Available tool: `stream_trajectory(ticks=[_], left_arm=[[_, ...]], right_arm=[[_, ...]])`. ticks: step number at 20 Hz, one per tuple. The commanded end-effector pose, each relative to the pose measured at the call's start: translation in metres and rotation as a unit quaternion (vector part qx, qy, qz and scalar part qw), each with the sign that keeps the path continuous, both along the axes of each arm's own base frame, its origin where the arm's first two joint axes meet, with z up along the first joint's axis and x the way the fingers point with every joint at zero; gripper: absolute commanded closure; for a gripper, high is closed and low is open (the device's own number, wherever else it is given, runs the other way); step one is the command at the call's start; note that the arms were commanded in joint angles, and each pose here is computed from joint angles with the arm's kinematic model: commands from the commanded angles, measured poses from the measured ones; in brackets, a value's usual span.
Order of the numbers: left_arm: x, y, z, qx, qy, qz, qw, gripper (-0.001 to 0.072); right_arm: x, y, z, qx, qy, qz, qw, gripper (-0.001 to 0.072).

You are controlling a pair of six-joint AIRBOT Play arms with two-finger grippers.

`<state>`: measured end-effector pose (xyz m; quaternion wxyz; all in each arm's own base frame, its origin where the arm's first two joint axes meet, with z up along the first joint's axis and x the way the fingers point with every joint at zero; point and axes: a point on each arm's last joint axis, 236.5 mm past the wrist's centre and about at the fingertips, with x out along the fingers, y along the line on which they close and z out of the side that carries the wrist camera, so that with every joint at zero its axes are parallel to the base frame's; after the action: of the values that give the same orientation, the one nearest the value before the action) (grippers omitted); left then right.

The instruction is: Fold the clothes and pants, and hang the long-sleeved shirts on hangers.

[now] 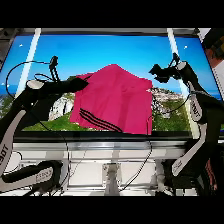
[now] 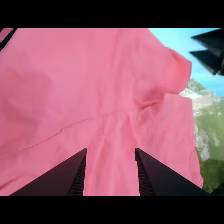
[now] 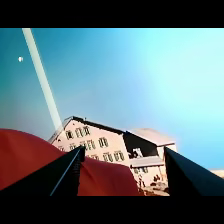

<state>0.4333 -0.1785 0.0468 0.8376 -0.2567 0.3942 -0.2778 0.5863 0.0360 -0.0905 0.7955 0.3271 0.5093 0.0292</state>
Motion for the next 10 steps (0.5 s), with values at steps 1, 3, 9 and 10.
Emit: stream_trajectory(ticks=[1, 3, 9, 10], left_arm=[[0.001, 0.000, 0.001, -0.001, -0.001, 0.000, 1.000, 0.0339], [0.001, 0.000, 0.001, -0.001, -0.001, 0.000, 1.000, 0.0339], [0.001, 0.000, 0.001, -0.001, -0.001, 0.000, 1.000, 0.0340], [0.001, 0.000, 0.001, -0.001, -0.001, 0.000, 1.000, 0.0340]], right_arm=[[-0.023, 0.020, -0.013, 0.009, 0.045, 0.049, 0.998, 0.0137], [-0.028, 0.032, -0.015, 0.008, 0.051, 0.069, 0.996, 0.0138], [-0.037, 0.055, -0.018, 0.008, 0.061, 0.101, 0.993, 0.0661], [-0.036, 0.054, -0.013, 0.009, 0.060, 0.102, 0.993, 0.0707]])
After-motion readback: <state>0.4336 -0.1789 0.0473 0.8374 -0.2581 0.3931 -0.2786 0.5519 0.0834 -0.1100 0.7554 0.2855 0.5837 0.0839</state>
